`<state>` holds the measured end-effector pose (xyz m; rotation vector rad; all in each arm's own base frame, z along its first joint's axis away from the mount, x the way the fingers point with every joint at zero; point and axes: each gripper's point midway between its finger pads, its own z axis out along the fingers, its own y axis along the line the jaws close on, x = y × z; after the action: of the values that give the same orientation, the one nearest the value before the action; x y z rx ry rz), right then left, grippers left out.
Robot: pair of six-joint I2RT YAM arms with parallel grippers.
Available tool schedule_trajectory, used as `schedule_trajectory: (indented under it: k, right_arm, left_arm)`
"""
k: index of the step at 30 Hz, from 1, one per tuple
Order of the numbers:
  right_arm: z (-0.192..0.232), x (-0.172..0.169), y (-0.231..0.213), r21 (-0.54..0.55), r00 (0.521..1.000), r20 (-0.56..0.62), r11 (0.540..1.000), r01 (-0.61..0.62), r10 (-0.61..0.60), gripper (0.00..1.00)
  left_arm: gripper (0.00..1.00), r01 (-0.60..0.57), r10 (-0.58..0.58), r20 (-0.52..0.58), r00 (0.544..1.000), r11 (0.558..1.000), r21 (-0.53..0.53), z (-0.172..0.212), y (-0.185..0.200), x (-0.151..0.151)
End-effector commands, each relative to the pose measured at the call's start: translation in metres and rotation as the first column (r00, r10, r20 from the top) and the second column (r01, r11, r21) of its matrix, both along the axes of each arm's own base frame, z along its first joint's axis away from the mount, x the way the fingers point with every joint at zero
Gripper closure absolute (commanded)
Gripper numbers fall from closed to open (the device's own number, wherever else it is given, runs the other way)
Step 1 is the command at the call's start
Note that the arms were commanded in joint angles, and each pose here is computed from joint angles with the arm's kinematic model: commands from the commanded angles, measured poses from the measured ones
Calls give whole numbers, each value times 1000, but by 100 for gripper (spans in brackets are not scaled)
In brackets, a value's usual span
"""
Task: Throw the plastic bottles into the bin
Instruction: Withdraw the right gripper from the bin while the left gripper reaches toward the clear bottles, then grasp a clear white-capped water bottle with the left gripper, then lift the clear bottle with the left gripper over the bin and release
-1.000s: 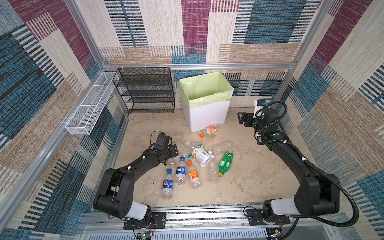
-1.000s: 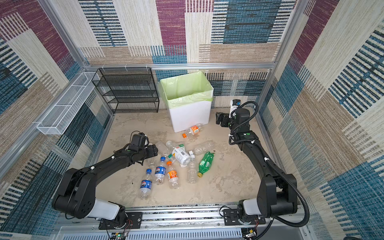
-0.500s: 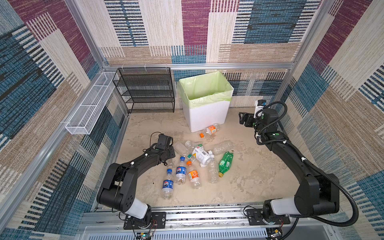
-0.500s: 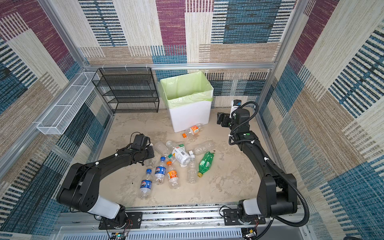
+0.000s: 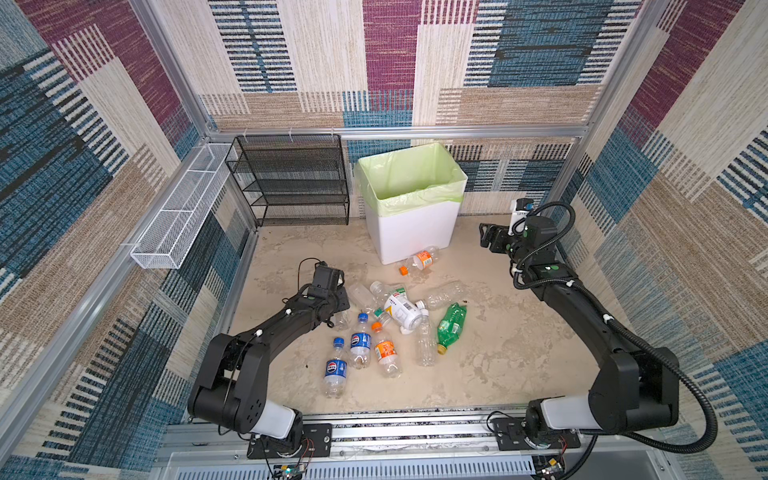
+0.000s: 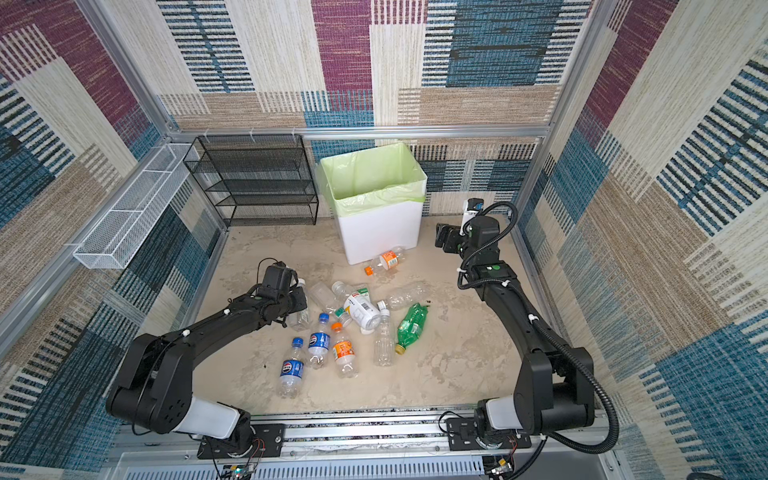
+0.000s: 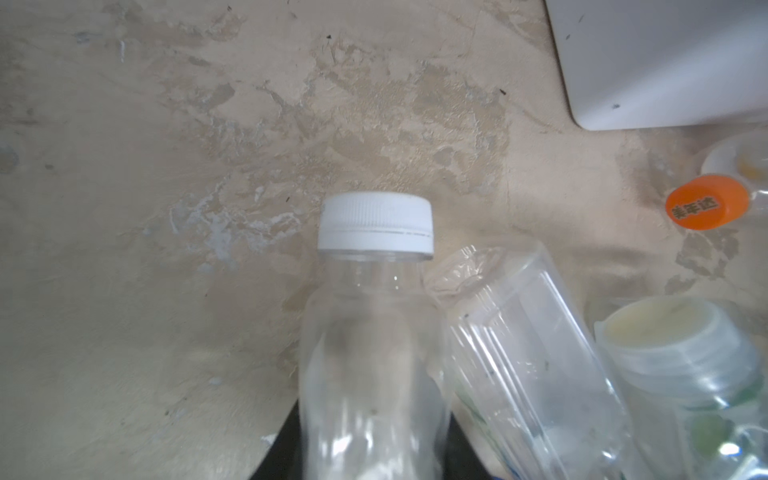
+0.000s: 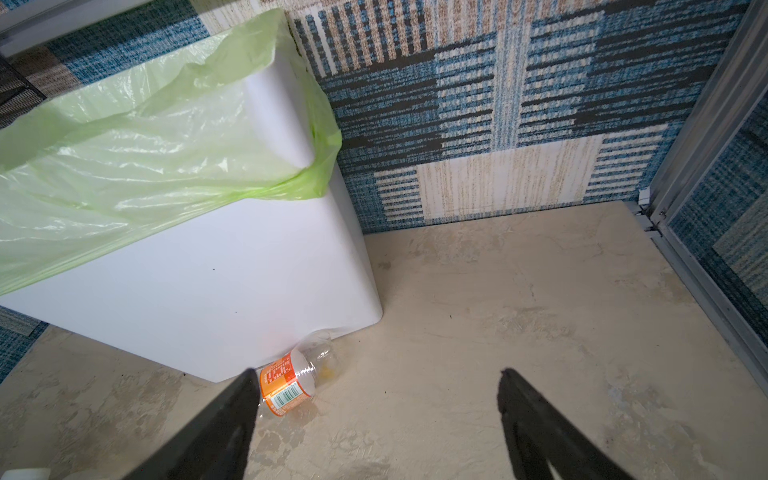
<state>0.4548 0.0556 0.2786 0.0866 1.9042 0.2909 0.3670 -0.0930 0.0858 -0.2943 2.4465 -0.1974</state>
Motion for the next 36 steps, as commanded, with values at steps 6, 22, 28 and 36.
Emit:
schedule_trajectory:
  k: [6,22,28,36]
  right_arm:
    - [5,2,-2,0,1000,11,1000,12,-12,11]
    - [28,-9,-5,15,998,64,1000,26,-27,15]
    - [34,-21,-7,26,994,101,999,33,-35,15]
    - [44,-26,-4,73,986,162,997,14,-26,17]
  left_arm:
    - [70,-11,0,219,976,999,47,75,14,3]
    - [64,327,-222,964,146,930,164,385,-31,-71]
    - [64,330,-195,965,-177,912,245,459,-35,-115]
    - [64,363,-82,940,-331,908,207,521,-47,-86]
